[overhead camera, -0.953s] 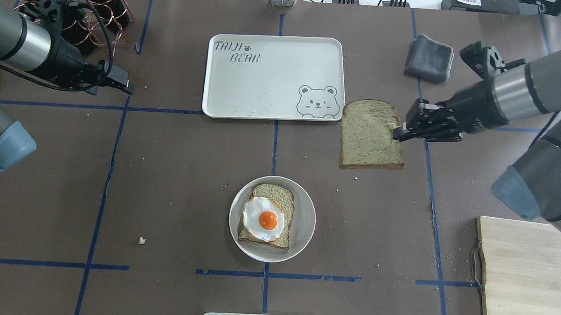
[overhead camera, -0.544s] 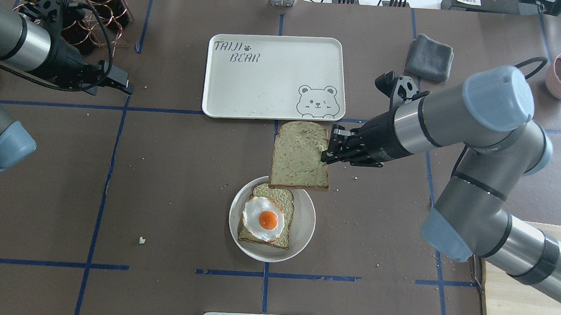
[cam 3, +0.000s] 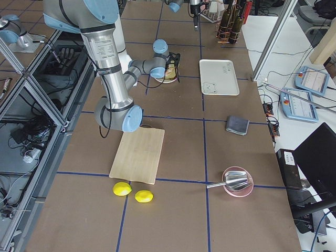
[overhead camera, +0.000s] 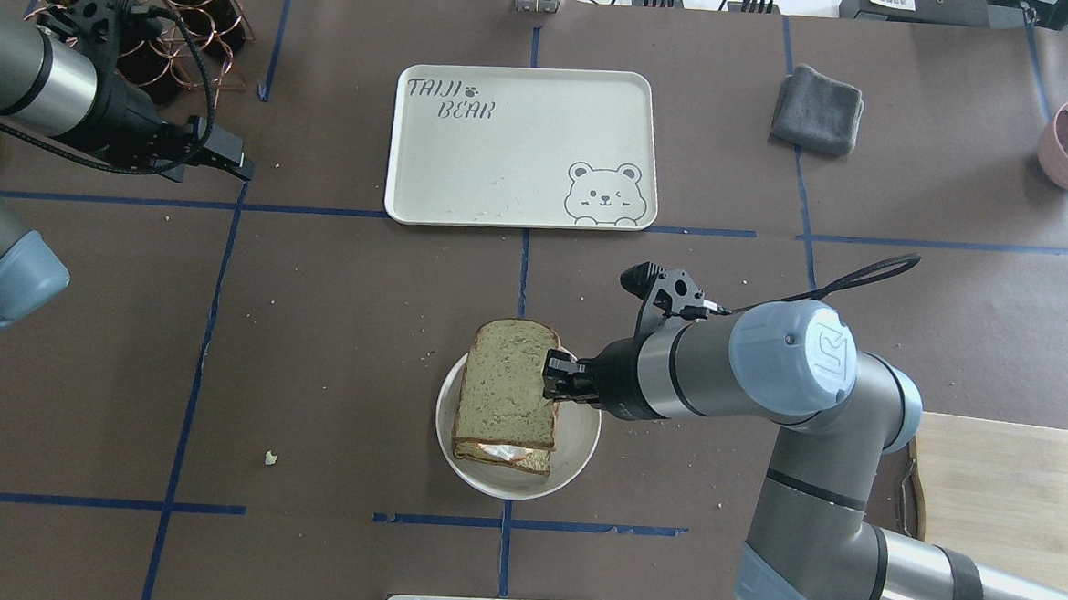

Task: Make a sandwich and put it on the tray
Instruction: 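Lower the bread slice onto the egg on the plate with the right gripper, then release the bread and withdraw the right gripper while the left gripper approaches the plate, then grasp the rim of the white plate with the left gripper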

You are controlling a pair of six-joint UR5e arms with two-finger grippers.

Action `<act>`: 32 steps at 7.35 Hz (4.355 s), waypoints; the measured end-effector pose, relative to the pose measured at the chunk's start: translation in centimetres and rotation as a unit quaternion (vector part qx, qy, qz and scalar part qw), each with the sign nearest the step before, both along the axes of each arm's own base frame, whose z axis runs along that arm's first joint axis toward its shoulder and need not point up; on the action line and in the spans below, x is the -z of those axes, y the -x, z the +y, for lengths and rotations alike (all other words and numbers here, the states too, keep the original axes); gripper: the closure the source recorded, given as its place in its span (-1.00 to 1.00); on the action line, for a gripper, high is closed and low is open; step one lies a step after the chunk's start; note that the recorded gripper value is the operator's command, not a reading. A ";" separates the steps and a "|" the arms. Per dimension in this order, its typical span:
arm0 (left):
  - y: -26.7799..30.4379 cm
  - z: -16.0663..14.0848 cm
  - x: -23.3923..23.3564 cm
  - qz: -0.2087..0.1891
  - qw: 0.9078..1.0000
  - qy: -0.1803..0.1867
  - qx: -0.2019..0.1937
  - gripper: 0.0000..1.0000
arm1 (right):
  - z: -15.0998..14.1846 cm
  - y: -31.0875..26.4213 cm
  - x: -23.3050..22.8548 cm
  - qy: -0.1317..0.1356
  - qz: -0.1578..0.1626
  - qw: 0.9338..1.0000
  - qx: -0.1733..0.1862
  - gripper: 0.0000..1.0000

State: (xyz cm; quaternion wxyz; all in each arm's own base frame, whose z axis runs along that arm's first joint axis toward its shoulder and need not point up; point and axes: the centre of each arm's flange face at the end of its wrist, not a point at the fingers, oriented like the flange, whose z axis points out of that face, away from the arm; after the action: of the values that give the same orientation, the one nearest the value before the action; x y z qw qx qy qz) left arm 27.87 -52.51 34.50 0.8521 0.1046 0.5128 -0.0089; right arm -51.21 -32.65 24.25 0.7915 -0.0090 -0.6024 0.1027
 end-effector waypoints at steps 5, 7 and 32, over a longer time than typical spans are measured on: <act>-0.1 -0.1 -0.1 -0.001 1.000 0.001 -0.001 -1.00 | 1.2 3.1 -1.7 0.008 0.022 1.000 -0.003 -0.99; -0.2 -0.1 0.0 0.000 1.000 0.001 -0.001 -1.00 | 0.7 2.6 -1.7 0.008 0.022 1.000 -0.006 -1.00; -29.6 19.4 8.5 -0.036 0.996 0.078 -0.037 1.00 | -17.6 -28.5 -14.4 -0.080 0.262 0.957 0.096 -1.00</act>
State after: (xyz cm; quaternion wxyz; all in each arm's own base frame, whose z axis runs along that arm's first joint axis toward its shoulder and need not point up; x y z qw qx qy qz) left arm 57.51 -33.13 26.02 0.8753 0.0188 0.4831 -0.0132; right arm -22.69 -50.27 38.62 0.9258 0.0237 -0.3765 -0.0233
